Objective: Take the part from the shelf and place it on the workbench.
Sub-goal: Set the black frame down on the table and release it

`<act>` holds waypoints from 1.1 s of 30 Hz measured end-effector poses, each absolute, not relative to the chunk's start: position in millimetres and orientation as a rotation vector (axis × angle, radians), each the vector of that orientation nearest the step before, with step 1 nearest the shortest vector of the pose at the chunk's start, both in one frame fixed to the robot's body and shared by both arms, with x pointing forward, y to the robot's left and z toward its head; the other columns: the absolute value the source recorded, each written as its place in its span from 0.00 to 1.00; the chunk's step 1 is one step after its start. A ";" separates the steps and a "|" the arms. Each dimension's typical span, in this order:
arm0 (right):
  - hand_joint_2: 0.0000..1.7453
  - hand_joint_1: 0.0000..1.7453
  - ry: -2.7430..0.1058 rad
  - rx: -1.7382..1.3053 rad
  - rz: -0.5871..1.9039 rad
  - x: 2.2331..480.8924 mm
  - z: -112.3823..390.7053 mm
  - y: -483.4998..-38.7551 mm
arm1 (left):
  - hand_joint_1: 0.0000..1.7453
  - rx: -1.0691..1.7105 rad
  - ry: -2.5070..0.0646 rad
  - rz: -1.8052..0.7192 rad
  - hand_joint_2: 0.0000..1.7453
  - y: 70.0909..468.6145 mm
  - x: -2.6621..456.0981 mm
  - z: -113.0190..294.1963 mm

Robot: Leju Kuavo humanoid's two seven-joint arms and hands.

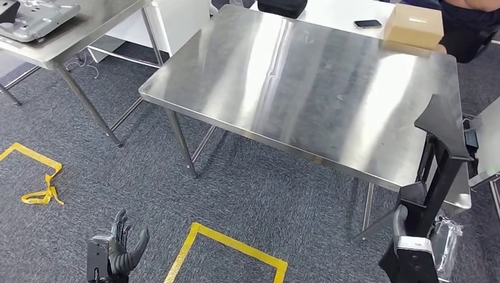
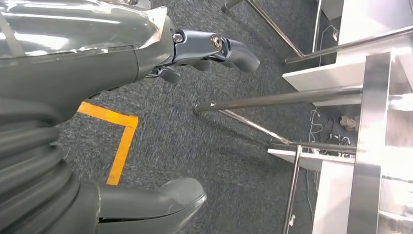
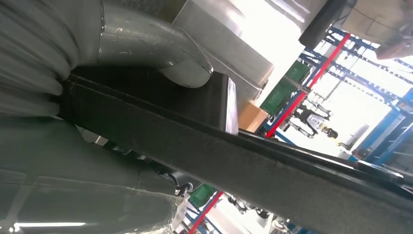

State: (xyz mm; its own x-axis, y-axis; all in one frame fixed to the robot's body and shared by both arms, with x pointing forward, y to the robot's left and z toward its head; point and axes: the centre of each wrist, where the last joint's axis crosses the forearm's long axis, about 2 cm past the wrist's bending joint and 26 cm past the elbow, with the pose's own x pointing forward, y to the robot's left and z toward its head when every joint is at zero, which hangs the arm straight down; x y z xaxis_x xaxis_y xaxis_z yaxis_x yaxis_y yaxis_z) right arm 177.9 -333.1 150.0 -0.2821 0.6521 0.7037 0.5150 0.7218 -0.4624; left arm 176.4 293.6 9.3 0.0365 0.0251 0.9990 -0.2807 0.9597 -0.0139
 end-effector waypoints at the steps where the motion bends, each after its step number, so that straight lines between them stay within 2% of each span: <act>1: 1.00 1.00 -1.951 -0.897 0.178 178.0 150.2 -333.3 | 0.00 0.206 -1.522 0.237 1.00 293.7 176.5 9.3; 33: 1.00 1.00 -1.938 -0.906 0.228 176.5 149.6 -333.8 | 0.00 0.207 -1.515 0.250 1.00 294.7 175.5 7.3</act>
